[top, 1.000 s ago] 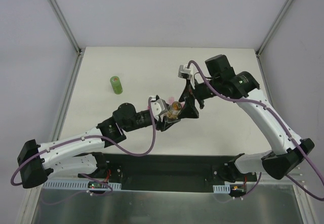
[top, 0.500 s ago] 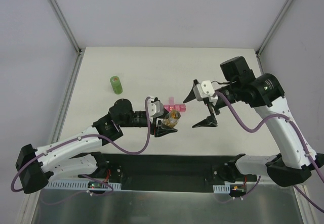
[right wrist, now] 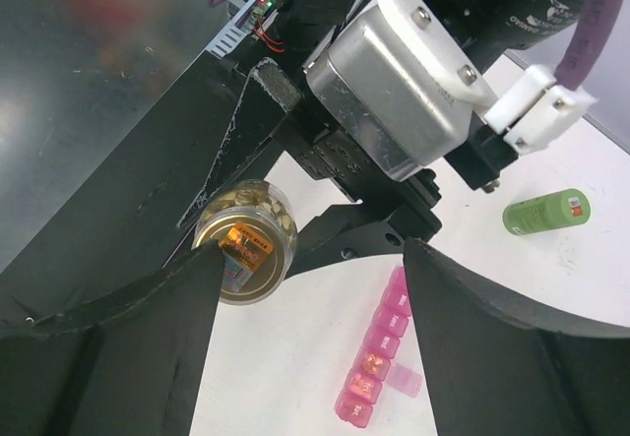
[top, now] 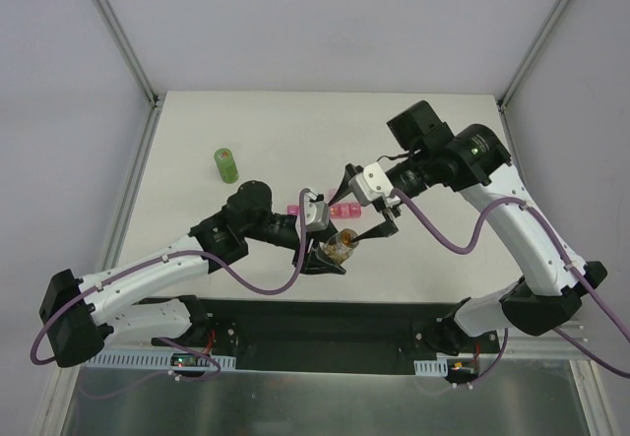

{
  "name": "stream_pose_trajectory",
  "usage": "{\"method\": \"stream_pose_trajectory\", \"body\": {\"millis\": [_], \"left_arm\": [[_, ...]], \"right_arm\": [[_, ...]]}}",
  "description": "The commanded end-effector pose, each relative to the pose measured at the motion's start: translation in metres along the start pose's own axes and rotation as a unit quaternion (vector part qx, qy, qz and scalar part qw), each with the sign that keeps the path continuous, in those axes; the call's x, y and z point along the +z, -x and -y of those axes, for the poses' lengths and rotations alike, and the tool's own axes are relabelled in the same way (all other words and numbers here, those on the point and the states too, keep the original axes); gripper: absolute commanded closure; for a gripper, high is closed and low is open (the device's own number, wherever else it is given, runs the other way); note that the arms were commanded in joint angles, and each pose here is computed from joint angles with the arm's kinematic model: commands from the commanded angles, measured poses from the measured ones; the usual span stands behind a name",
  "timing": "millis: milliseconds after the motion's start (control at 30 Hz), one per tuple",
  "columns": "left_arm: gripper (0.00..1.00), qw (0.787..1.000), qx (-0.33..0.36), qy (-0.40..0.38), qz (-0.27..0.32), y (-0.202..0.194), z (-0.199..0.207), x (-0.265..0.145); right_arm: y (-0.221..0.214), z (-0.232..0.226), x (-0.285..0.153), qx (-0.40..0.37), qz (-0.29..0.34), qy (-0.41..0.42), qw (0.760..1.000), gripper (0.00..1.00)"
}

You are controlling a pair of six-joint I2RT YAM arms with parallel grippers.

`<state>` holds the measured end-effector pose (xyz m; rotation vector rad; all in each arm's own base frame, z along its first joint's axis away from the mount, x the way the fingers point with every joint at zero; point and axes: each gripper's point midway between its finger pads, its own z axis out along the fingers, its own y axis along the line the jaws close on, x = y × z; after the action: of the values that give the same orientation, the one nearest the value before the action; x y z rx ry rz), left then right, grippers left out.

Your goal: Sort the pills into containers

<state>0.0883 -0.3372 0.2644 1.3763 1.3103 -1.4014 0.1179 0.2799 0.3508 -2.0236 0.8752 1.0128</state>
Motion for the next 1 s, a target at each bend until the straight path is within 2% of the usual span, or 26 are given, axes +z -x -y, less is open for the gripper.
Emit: {"method": "stream_pose_trajectory", "body": {"millis": [0, 233, 467, 967], "left_arm": [[1.00, 0.999, 0.031, -0.030, 0.029, 0.031, 0.009, -0.001], [1.00, 0.999, 0.029, -0.028, 0.027, 0.030, 0.008, -0.002], [1.00, 0.999, 0.023, -0.021, 0.024, 0.024, 0.007, -0.005], [1.00, 0.999, 0.029, -0.031, 0.028, 0.031, 0.011, -0.006]], "right_arm": [[0.004, -0.067, -0.008, 0.083, -0.011, 0.079, 0.993, 0.25], [0.014, -0.067, -0.013, 0.087, -0.006, 0.068, 0.994, 0.30], [0.030, -0.079, -0.017, 0.086, 0.016, 0.066, 0.994, 0.30], [-0.002, -0.095, 0.001, 0.110, -0.030, 0.117, 0.987, 0.35]]}}
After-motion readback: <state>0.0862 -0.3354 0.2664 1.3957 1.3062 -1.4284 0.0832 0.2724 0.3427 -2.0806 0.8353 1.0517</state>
